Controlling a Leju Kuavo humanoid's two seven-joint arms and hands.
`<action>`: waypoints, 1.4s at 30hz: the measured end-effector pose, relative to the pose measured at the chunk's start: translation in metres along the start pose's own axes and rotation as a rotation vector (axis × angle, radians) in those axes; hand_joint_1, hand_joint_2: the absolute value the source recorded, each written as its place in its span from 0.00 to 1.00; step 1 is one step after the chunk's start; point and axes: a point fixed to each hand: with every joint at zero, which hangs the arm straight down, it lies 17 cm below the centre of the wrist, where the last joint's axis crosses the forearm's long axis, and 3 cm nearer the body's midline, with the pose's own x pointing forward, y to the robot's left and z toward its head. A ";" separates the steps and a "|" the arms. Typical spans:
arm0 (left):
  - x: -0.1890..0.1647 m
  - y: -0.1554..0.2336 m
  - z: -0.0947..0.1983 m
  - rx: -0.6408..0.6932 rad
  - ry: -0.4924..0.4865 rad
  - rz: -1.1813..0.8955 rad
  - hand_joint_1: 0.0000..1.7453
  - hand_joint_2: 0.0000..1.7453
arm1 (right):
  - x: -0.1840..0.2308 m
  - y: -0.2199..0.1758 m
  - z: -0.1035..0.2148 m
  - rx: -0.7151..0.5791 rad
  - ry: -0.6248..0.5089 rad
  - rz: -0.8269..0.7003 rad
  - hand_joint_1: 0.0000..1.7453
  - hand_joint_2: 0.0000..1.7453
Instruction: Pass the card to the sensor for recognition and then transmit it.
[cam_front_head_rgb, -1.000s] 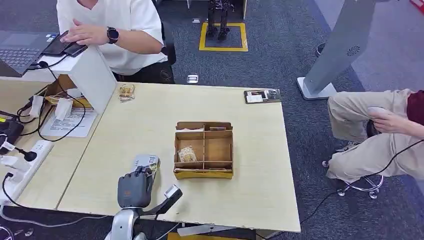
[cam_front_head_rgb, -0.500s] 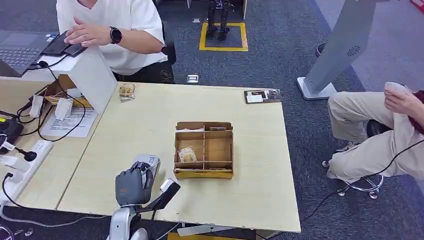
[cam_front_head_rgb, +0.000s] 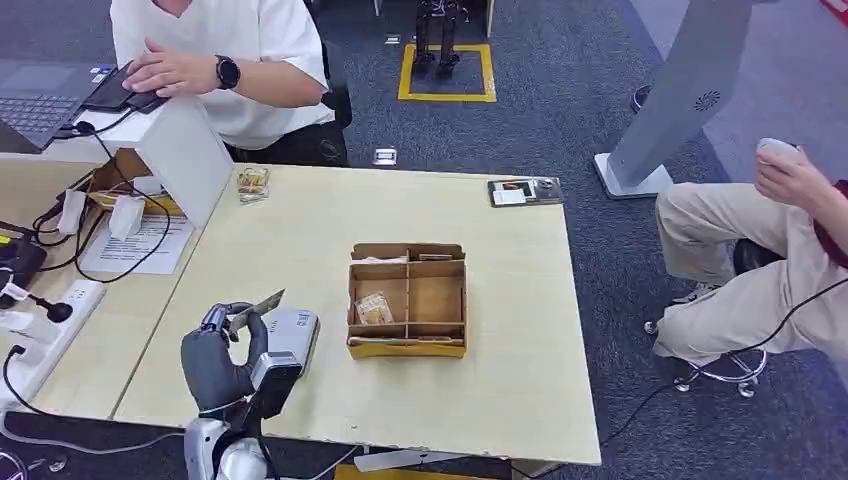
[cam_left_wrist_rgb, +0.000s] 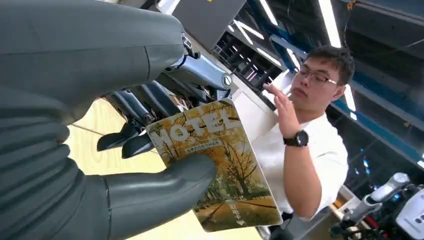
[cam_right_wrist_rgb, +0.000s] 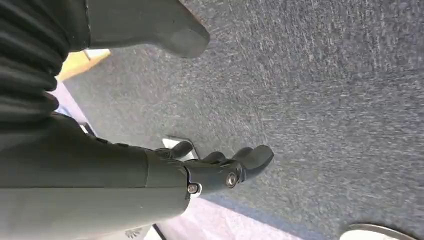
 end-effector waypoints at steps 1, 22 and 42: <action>-0.001 0.002 -0.001 0.012 0.006 0.017 1.00 1.00 | 0.001 0.000 0.000 0.000 -0.004 0.001 0.00 1.00; 0.012 0.018 -0.081 0.122 -0.101 -0.035 1.00 1.00 | 0.023 0.003 0.002 0.006 -0.084 0.077 0.00 1.00; -0.015 0.018 -0.170 0.142 0.002 -0.183 1.00 1.00 | 0.038 0.017 0.011 0.028 -0.132 0.112 0.00 1.00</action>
